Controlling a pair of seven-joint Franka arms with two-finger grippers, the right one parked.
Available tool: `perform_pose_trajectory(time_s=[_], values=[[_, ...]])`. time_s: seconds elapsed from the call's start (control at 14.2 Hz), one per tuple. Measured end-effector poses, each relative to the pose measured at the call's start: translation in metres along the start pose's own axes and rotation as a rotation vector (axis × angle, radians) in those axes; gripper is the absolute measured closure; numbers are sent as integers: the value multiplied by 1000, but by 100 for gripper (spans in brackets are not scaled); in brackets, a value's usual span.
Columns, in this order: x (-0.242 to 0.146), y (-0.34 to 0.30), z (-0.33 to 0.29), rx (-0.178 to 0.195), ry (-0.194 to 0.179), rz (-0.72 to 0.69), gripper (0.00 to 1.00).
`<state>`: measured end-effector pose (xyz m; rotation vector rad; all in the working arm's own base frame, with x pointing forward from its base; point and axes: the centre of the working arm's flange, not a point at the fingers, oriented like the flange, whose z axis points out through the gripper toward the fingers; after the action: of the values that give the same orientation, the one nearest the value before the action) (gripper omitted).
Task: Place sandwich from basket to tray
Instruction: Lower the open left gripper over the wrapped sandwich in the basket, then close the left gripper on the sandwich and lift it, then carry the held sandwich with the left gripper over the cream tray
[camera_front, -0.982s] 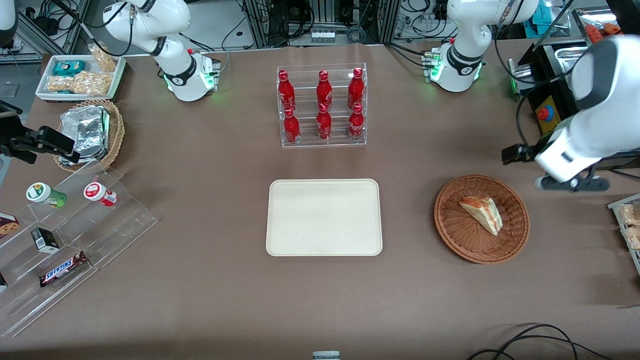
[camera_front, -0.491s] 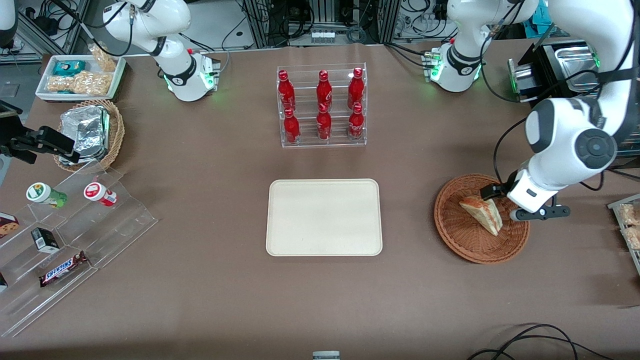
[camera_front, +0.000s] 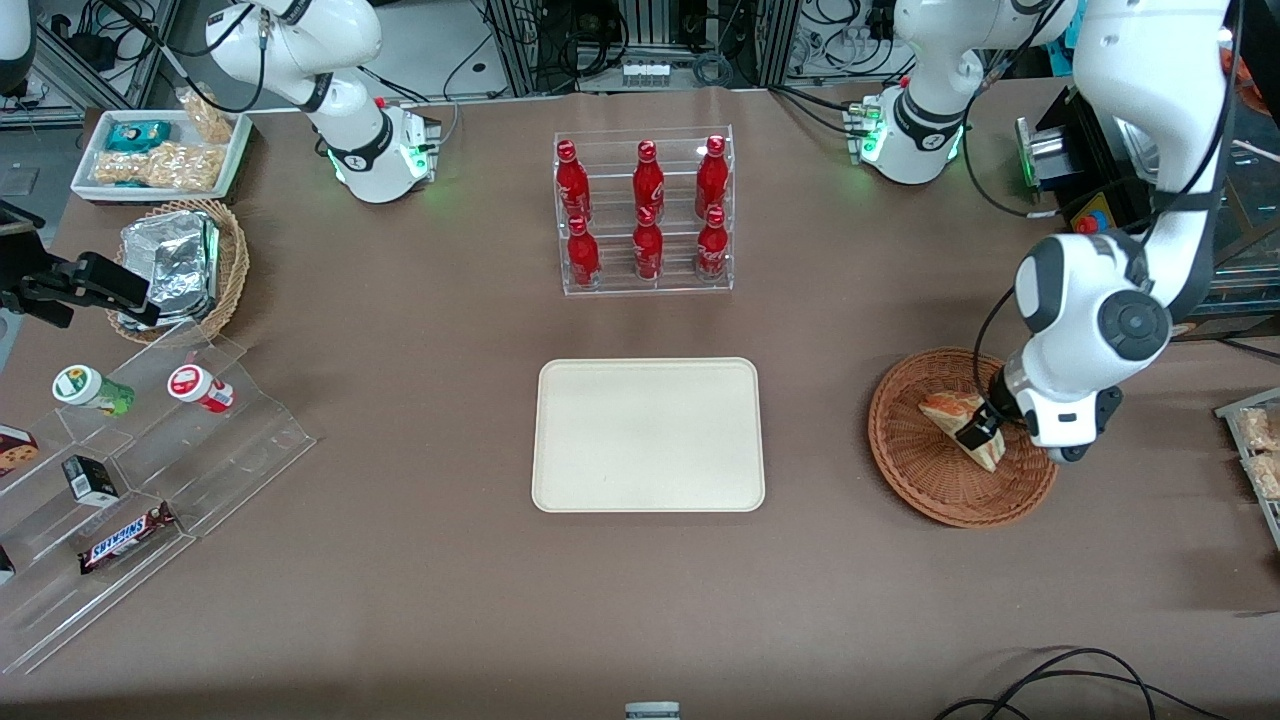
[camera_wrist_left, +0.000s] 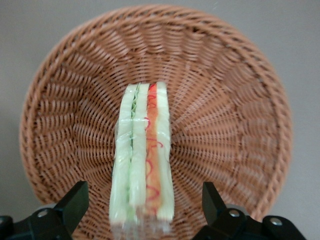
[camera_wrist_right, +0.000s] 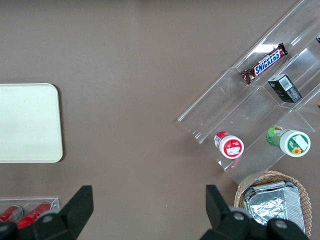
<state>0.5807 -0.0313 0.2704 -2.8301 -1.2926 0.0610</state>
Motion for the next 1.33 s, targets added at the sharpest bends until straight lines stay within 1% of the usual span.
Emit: perform_pose_trajectory(time_s=[0.14,0.28,0.35,0.42,0.49,0.56,0.63,0.7,0.77,0.91,1.05,1.12,1.19,1.26,1.33], values=[[1,0,19,17,-14,-26,19],[1,1,22,23,-18,-36,42],[2,1,19,30,-23,-36,51],[3,2,13,51,-38,-37,61],[5,5,0,88,-65,-36,68],[7,9,-19,130,-94,-35,75],[9,15,-43,164,-118,-31,80],[8,22,-65,182,-131,-24,80],[4,31,-82,186,-132,-6,80],[-23,56,-91,174,-119,80,80],[-61,87,-83,148,-100,220,82],[-80,103,-77,126,-91,290,85],[-101,120,-70,95,-91,347,85],[-122,136,-64,70,-97,390,85],[-141,152,-59,54,-102,423,85]])
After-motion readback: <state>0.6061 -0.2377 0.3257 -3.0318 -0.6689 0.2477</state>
